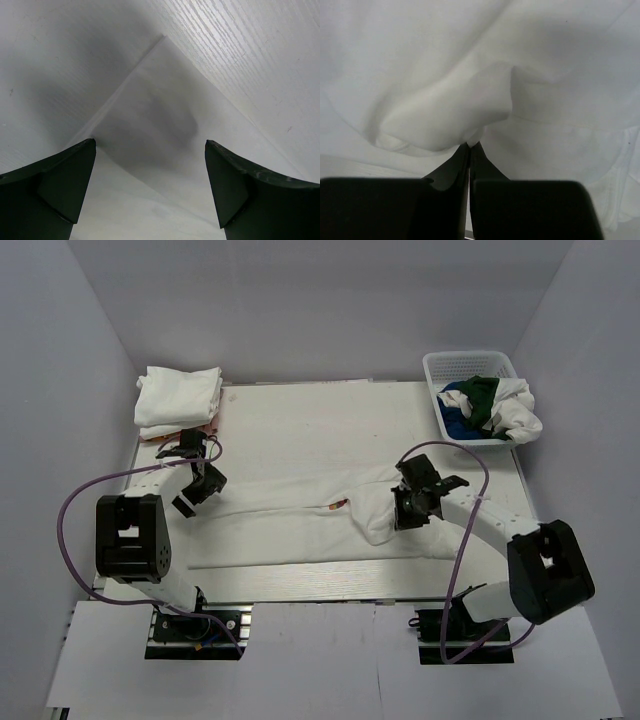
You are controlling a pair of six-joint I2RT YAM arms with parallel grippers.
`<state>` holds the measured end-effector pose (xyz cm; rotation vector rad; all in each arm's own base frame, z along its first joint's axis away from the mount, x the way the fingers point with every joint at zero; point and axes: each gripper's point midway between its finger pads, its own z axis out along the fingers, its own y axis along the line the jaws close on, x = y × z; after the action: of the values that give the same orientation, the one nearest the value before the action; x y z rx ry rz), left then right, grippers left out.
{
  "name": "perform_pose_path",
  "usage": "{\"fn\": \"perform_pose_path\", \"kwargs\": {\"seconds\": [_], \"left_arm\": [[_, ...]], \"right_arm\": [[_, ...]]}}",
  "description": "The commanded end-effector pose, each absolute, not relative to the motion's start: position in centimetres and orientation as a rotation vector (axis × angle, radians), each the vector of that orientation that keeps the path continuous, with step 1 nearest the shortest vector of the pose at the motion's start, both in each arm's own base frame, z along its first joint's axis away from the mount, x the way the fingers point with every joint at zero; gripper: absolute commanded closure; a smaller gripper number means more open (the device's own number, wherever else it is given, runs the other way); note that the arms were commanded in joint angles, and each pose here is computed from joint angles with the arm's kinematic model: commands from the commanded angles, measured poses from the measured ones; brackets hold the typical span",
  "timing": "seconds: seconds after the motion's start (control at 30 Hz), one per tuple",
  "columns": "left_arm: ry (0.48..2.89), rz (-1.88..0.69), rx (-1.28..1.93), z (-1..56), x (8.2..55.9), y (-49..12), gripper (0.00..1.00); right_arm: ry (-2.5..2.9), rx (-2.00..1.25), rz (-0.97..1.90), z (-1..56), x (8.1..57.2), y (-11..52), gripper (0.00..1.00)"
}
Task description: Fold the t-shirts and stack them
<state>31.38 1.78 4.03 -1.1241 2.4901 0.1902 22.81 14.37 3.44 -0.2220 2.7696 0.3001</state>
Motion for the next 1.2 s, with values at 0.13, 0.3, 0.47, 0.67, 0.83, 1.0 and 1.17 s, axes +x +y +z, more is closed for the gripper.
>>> {"fn": "perform_pose_path", "kwargs": {"seconds": [0.13, 0.3, 0.47, 0.67, 0.83, 1.0, 1.17], "left_arm": [[2.472, 0.169, -1.111, 4.3, 32.3, 1.6, 0.0], [2.472, 0.169, -1.111, 4.3, 32.3, 1.6, 0.0], [2.472, 0.169, -1.111, 4.3, 32.3, 1.6, 0.0], [2.482, 0.191, -1.102, 4.6, 32.1, 1.8, 0.0], [2.468, 0.205, -1.115, 6.1, 32.4, 2.0, 0.0], [2.416, 0.154, -1.118, 7.8, 33.3, 1.5, 0.0], [2.419, 0.139, -1.087, 8.4, 33.4, 0.7, 0.0]], "right_arm": [[2.833, -0.07, 0.337, 7.0, 20.6, 14.2, 1.0], [2.987, 0.116, 0.293, 7.2, 16.5, 12.9, 1.0], [3.019, 0.21, 0.278, 5.0, 15.6, 12.6, 1.0], [2.965, 0.175, 0.197, 5.3, 18.4, 12.7, 0.5], [2.757, 0.07, 0.268, 10.4, 23.5, 14.1, 0.1], [2.563, 0.021, 0.465, 13.6, 27.2, 17.3, 0.1], [2.656, 0.098, 0.547, 9.4, 27.9, 19.0, 0.1]]}}
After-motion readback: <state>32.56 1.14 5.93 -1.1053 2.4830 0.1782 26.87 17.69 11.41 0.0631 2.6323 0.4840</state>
